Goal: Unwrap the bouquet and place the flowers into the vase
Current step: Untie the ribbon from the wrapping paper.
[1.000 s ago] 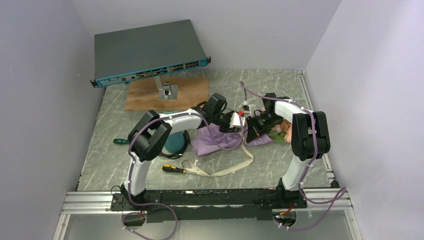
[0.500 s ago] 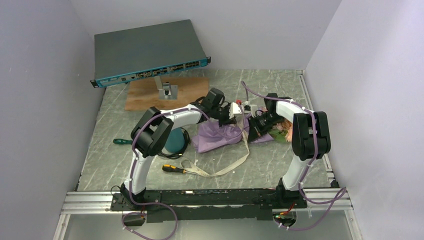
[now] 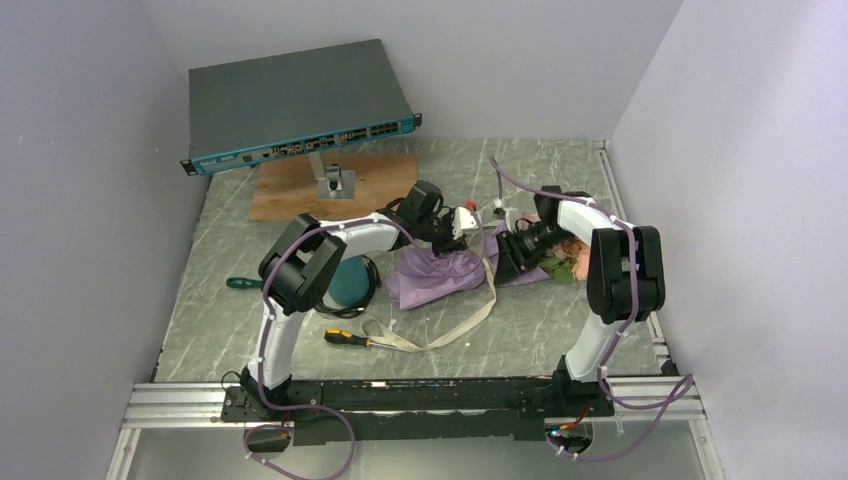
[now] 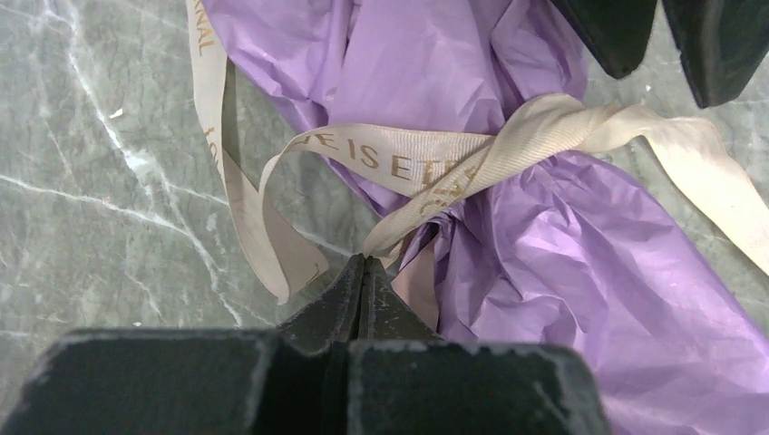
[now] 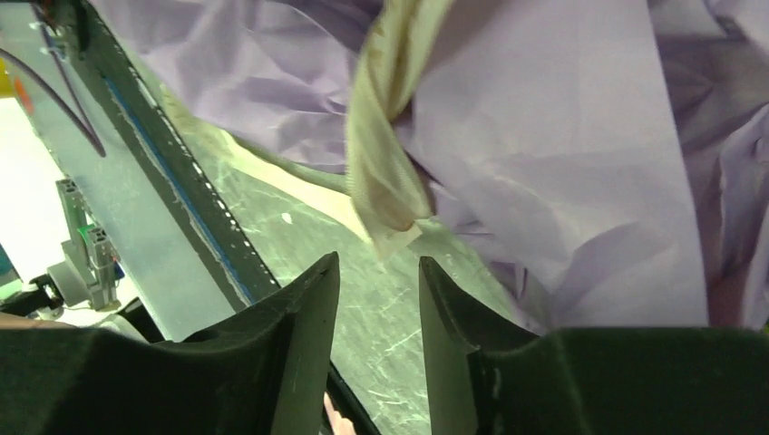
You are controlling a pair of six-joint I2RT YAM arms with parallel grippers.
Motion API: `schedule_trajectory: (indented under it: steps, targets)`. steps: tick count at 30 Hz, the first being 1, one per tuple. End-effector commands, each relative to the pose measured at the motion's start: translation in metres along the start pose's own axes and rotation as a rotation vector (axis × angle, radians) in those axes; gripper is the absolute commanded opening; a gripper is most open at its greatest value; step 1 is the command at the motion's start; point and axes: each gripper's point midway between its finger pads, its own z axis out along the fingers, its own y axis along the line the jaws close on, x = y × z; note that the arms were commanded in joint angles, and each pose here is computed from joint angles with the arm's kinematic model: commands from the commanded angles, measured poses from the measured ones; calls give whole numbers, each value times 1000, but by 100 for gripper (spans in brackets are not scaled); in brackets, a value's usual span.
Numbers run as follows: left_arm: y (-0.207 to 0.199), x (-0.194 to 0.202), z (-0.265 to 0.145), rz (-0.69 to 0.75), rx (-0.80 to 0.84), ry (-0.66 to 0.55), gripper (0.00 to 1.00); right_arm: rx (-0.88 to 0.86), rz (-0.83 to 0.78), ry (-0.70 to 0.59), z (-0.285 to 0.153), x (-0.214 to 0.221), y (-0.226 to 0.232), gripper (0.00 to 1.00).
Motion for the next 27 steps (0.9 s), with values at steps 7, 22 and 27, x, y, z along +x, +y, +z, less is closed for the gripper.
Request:
schedule_trajectory:
  steps: [7, 22, 27]
  targets:
    - [-16, -44, -8, 202, 35, -77, 0, -26, -96, -179, -37, -58, 34, 44]
    - [-29, -67, -14, 309, 64, -100, 36, -20, -32, -87, -5, -49, 13, 40]
    - [-39, -65, -6, 352, 106, -89, 36, -15, -42, -89, -6, -51, 12, 20]
